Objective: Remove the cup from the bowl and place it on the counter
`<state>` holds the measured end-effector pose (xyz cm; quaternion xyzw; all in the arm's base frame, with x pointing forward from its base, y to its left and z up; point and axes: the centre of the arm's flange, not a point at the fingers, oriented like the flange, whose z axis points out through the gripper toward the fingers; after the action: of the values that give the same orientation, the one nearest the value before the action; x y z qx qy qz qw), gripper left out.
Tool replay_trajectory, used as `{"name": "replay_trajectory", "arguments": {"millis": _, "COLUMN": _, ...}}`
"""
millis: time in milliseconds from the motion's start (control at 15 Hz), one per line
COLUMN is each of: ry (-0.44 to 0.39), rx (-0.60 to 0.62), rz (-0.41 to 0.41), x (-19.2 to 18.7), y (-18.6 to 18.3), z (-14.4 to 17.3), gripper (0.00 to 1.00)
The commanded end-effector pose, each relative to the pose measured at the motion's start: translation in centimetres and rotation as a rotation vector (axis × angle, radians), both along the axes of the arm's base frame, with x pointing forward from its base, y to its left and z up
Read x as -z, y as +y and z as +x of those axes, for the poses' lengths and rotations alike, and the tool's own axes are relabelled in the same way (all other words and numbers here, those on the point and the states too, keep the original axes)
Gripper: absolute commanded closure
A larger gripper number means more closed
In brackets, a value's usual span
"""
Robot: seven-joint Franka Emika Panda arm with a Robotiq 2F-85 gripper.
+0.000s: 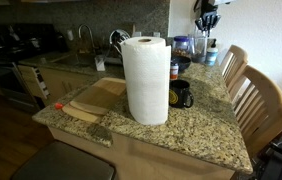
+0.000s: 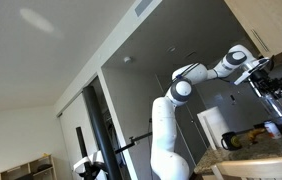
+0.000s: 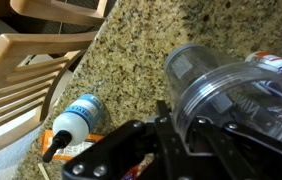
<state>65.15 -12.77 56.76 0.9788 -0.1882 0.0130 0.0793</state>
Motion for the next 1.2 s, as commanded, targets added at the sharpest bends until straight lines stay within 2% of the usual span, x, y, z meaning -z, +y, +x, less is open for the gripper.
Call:
{"name": "replay_trajectory", "arguments": {"millis": 0, "ry": -0.006, "rx": 0.002, "rz": 0.048, "x": 2.0, "y": -2.4, "z": -5.0, "gripper": 0.96}}
{"name": "replay_trajectory", "arguments": {"millis": 333, "ry": -0.028, "rx": 0.036, "rz": 0.101, "x": 6.9, "y": -5.3, "z": -9.4, "gripper": 0.96}}
{"name": "replay_trajectory", "arguments": {"millis": 533, "ry": -0.048, "rx": 0.010, "rz": 0.096, "x": 10.0, "y": -7.1, "z": -12.2, "gripper": 0.96}}
{"name": "replay_trajectory", "arguments": {"millis": 733, "ry": -0.100, "rx": -0.049, "rz": 0.057, "x": 12.9, "y": -9.2, "z": -15.6, "gripper": 0.96}}
{"name": "replay_trajectory", "arguments": {"millis": 1067, "ry": -0.202, "rx": -0.086, "rz": 0.048, "x": 14.5, "y": -10.3, "z": -19.9, "gripper": 0.96}}
{"name": "replay_trajectory", "arguments": {"millis": 1133, "ry": -0.204, "rx": -0.093, "rz": 0.036, "x": 14.7, "y": -10.1, "z": -20.4, "gripper": 0.59}}
